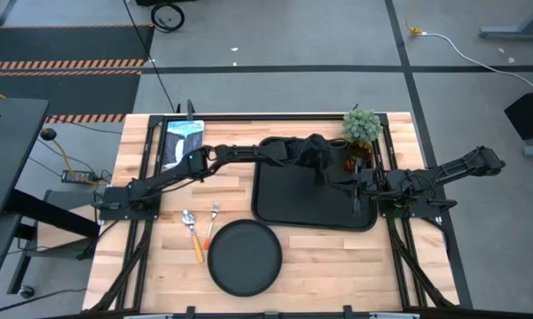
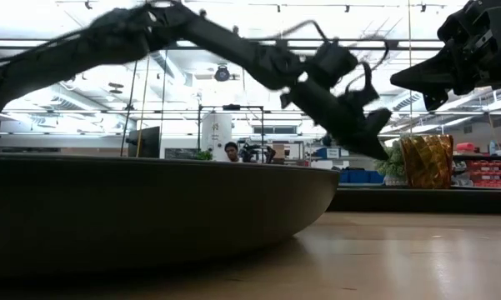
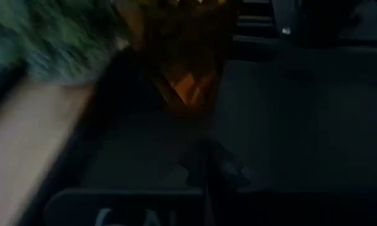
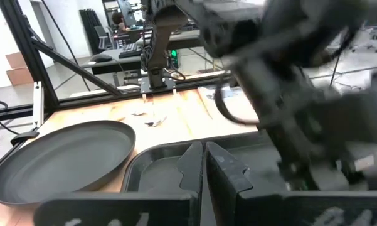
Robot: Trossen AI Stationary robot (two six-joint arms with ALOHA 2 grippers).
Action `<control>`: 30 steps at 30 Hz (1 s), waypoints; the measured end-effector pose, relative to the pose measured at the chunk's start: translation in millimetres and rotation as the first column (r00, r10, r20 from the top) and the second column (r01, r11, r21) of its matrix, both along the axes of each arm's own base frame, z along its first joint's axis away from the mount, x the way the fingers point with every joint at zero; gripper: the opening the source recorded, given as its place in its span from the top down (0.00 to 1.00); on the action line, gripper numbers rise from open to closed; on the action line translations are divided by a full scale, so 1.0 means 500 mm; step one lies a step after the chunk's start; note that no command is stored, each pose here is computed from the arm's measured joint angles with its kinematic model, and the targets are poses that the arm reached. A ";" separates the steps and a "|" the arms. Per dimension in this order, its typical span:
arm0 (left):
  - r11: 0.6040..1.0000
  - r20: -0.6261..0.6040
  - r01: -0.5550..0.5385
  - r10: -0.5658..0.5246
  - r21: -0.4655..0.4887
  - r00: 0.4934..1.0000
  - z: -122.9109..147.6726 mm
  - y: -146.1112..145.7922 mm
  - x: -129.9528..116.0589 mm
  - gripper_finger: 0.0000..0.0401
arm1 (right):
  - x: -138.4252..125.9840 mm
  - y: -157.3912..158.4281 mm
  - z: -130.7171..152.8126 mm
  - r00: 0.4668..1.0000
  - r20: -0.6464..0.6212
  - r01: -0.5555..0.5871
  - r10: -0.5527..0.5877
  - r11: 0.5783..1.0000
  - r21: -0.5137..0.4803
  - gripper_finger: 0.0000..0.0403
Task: Pick and place plate/cup/fork/spoon on tray
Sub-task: Put the black plate on the black serving tray to the bottom left of the brown cup
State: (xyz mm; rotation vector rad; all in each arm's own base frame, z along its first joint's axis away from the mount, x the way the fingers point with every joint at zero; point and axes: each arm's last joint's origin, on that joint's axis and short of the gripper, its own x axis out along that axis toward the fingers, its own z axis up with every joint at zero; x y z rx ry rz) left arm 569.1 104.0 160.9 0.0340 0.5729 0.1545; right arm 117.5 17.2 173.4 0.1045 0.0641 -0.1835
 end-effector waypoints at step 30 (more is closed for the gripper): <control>0.968 -0.187 0.080 -0.127 -0.237 0.974 0.202 -0.191 -0.512 0.98 | 0.000 0.000 0.003 1.000 0.013 0.000 0.000 1.000 0.003 0.93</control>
